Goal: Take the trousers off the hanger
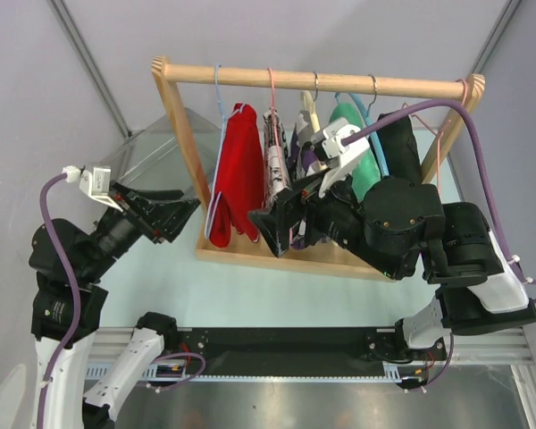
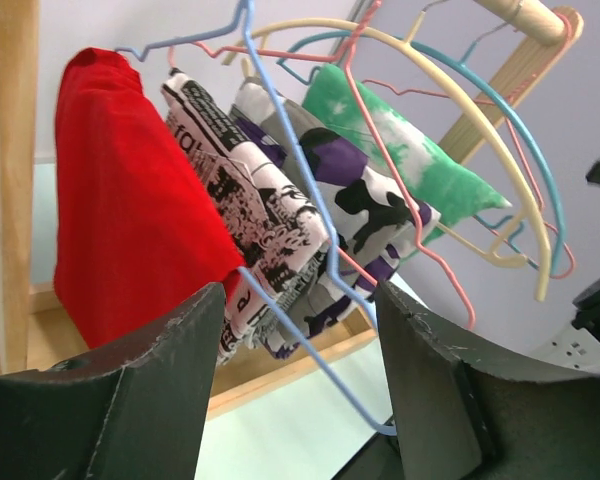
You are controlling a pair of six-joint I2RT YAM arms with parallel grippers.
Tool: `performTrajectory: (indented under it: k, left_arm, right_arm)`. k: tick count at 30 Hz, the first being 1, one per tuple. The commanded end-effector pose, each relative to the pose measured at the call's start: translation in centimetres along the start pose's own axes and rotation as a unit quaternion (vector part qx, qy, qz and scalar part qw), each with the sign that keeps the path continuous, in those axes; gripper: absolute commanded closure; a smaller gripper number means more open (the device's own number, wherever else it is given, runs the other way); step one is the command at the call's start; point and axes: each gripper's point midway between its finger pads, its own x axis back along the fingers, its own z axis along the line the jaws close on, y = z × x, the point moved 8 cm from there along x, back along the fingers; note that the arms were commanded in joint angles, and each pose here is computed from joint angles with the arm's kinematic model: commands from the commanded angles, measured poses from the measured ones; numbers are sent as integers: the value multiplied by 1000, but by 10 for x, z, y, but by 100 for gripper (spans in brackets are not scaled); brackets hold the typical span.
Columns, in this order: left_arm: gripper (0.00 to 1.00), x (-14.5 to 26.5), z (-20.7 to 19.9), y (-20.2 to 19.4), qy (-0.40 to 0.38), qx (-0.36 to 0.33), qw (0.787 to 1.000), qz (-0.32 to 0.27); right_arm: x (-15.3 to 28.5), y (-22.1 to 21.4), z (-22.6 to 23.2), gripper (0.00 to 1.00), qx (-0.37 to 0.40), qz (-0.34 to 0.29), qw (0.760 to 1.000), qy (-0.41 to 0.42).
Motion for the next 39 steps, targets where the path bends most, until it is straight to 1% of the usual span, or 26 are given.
performTrajectory:
  k: [1,3,4,6,11,15,16,18,20,22,23,26,28,31,32,35,39]
  left_arm:
    - [32,4,-19,13,-52,9,998,-16]
    - [32,2,-22,15,-67,13,998,-15]
    - [32,1,-23,15,-70,19,997,-14]
    - [33,2,-24,17,-70,20,997,-23]
    - [33,11,-24,15,-61,16,997,-41]
    - [34,10,-25,15,-68,18,997,-39]
    - [34,12,-26,17,-65,16,997,-46]
    - [34,18,-27,19,-58,5,996,-61]
    - [36,27,-26,21,-30,-2,996,-85]
    - [36,32,-21,20,-1,-7,995,-102]
    - [36,39,-22,20,3,-14,993,-114]
    - [37,46,-19,17,19,-25,992,-123]
    - [36,47,-17,16,27,-30,992,-121]
    - [36,48,-14,13,33,-42,992,-116]
    - [36,48,-14,13,34,-48,992,-115]
    - [36,49,-12,12,38,-61,992,-108]
    - [35,50,-11,8,36,-67,992,-100]
  right_arm:
    - [-4,16,0,0,9,-39,999,-30]
    - [-10,21,7,0,-4,-50,999,1]
    - [-14,23,11,0,-7,-51,998,34]
    - [-24,27,19,0,-18,-65,996,62]
    - [-59,27,28,0,-32,-70,994,73]
    - [-86,22,27,10,-47,-61,994,77]
    - [-91,22,25,11,-56,-60,994,79]
    - [-103,20,16,16,-74,-64,994,48]
    - [-111,23,10,20,-95,-81,992,20]
    - [-122,18,6,26,-115,-87,990,2]
    - [-128,18,1,27,-123,-89,988,-10]
    - [-148,12,-10,29,-151,-91,983,-45]
    - [-162,5,-14,31,-160,-84,982,-57]
    - [-175,-1,-19,38,-166,-86,979,-78]
    - [-178,-2,-21,44,-167,-87,979,-81]
    - [-187,-4,-25,53,-172,-91,977,-92]
    - [-197,-10,-31,53,-163,-87,976,-112]
